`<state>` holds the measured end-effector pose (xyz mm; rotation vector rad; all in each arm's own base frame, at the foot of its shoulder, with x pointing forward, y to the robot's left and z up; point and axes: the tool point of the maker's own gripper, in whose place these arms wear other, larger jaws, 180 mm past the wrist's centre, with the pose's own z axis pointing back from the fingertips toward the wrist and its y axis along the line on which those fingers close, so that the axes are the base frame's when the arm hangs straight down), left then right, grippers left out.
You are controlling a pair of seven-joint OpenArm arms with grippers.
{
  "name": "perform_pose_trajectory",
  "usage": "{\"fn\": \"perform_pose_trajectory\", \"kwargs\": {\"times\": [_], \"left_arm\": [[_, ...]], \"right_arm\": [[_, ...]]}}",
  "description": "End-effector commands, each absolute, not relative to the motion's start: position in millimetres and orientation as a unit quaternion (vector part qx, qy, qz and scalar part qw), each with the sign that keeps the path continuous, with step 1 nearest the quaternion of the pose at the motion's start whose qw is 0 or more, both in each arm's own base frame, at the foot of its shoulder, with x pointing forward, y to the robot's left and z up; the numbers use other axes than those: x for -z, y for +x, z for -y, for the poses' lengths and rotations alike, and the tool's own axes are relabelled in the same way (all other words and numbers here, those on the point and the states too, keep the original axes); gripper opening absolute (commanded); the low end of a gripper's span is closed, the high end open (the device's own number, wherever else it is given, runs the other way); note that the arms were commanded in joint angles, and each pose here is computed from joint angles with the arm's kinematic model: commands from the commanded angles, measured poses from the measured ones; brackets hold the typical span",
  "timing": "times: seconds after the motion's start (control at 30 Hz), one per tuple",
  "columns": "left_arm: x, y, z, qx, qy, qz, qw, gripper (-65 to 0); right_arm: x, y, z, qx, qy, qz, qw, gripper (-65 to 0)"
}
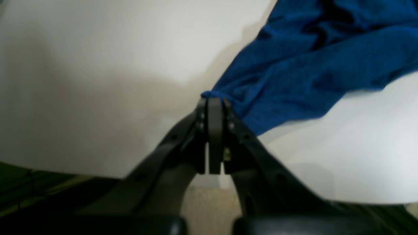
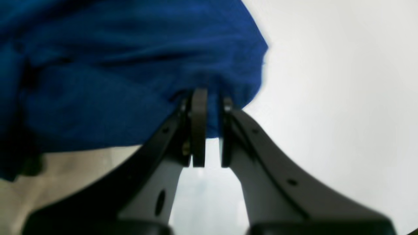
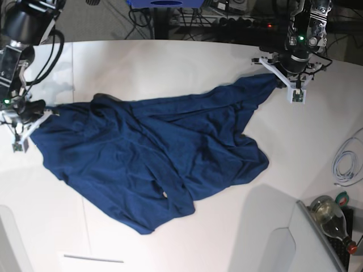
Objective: Layout the t-shirt on the table in an organized manner, then fold the t-shirt properly
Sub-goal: 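Lift the shirt with both grippers, raising it off the table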
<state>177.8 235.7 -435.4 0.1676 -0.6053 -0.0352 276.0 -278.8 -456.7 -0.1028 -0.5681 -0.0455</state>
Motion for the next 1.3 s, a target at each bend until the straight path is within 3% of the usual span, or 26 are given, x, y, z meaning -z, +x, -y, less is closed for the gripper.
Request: {"fn": "perform_pose_trajectory", "kwargs": {"times": [0.0, 0.07, 0.17, 0.2, 0.37, 0.4, 0.6, 0.87, 0.93, 0.97, 1.0, 1.07, 1.1, 1.17, 1.27], "left_arm": [[430.5, 181.2, -239.0, 0.021, 0.088, 0.308, 0.947, -65.0], [435.0, 174.6, -241.7, 0.020, 0.090, 0.298, 0.950, -65.0], [436.3, 172.3, -241.9, 0.020, 0.091, 0.295, 0.951, -65.0], [436.1, 172.4, -242.4, 0.019, 0.091, 0.295, 0.951, -65.0], [436.0, 172.0, -243.5, 0.019, 0.092, 0.295, 0.951, -65.0], [436.0, 172.0, -243.5, 0.019, 0.092, 0.295, 0.951, -65.0], [435.7, 172.7, -243.5, 0.018, 0.092, 0.296, 0.951, -65.0], [434.3, 176.0, -243.5, 0.018, 0.092, 0.300, 0.949, -65.0], [433.3, 178.7, -243.5, 0.018, 0.092, 0.303, 0.948, -65.0], [432.0, 182.4, -242.4, 0.018, 0.091, 0.306, 0.947, -65.0], [430.9, 184.5, -243.0, 0.018, 0.092, 0.309, 0.947, -65.0], [428.7, 188.4, -243.8, 0.017, 0.093, 0.314, 0.945, -65.0], [427.4, 189.3, -243.1, 0.017, 0.092, 0.316, 0.944, -65.0], [422.2, 192.8, -241.5, 0.019, 0.091, 0.324, 0.942, -65.0], [403.3, 201.3, -232.1, 0.027, 0.082, 0.349, 0.933, -65.0]], "right_arm": [[440.0, 285.8, 289.2, 0.023, -0.066, 0.306, 0.950, -59.3], [435.9, 284.3, 283.1, 0.034, -0.059, 0.317, 0.946, -58.8], [426.6, 273.5, 294.2, 0.139, -0.020, 0.350, 0.926, -57.8], [426.4, 267.2, 299.6, 0.172, -0.004, 0.350, 0.921, -54.0], [427.4, 263.6, 293.3, 0.217, 0.071, 0.343, 0.911, -19.5], [429.9, 263.7, 292.7, 0.223, 0.081, 0.343, 0.909, -15.5], [460.5, 264.8, 289.7, 0.273, 0.153, 0.312, 0.897, -16.2], [486.6, 270.0, 284.7, 0.296, 0.192, 0.291, 0.889, -16.4], [482.1, 275.5, 280.3, 0.275, 0.201, 0.300, 0.891, -20.3], [480.4, 278.3, 279.4, 0.269, 0.202, 0.303, 0.892, -25.8], [479.8, 278.7, 278.5, 0.266, 0.204, 0.302, 0.893, -34.2], [478.8, 276.2, 277.7, 0.262, 0.208, 0.292, 0.896, -58.1], [473.7, 275.6, 283.1, 0.256, 0.203, 0.291, 0.899, -65.0], [458.8, 273.0, 295.9, 0.235, 0.182, 0.294, 0.908, -62.0], [433.1, 255.1, 313.7, 0.213, 0.141, 0.290, 0.922, -65.0]]}}
